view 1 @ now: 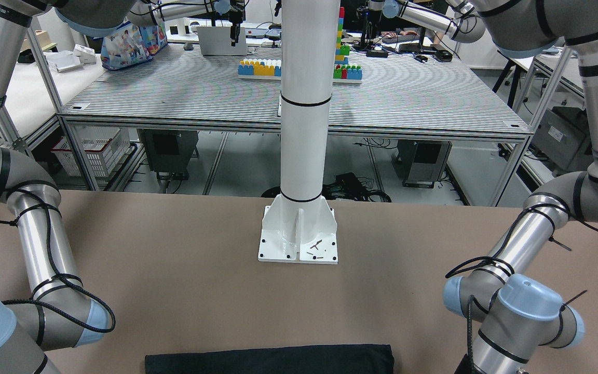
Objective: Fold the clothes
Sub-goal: 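Lower the right gripper to the folded shirt's corner nearest it and grasp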
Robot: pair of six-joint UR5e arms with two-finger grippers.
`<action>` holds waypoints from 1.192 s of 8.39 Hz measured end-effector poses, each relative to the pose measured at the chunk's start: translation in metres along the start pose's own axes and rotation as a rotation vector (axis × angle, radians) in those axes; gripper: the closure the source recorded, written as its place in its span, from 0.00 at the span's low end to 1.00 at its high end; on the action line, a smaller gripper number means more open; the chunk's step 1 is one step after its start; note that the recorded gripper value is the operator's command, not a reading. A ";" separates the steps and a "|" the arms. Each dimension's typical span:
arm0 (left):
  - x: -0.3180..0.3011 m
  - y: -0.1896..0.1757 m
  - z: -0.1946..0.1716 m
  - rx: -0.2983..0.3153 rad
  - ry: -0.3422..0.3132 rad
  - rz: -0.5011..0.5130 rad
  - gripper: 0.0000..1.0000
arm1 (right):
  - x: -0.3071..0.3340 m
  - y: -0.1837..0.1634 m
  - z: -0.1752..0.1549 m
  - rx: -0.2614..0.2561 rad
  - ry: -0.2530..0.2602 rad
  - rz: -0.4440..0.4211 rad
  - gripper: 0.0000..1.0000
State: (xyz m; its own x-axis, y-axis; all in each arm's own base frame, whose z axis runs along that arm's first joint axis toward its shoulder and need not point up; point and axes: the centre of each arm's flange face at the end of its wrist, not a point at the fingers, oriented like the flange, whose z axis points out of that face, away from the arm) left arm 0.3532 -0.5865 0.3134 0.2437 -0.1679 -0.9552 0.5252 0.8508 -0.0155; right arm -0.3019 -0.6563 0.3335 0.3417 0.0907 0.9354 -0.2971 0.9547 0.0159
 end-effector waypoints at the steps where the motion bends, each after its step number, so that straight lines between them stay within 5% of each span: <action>1: -0.001 -0.003 -0.001 0.004 -0.002 0.007 0.00 | 0.015 0.011 -0.001 -0.045 -0.003 0.018 0.06; 6: 0.002 -0.010 -0.006 0.018 -0.002 0.013 0.00 | 0.103 0.106 0.012 -0.170 0.038 0.099 0.06; 10: 0.003 -0.013 -0.010 0.024 0.002 0.013 0.00 | 0.105 0.164 0.048 -0.193 0.035 0.173 0.06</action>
State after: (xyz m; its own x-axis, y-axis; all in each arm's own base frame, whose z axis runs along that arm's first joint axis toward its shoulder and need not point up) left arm 0.3392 -0.5928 0.3081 0.2488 -0.1557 -0.9559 0.5415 0.8407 0.0040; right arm -0.3575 -0.5041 0.4518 0.3320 0.2636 0.9057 -0.1788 0.9603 -0.2139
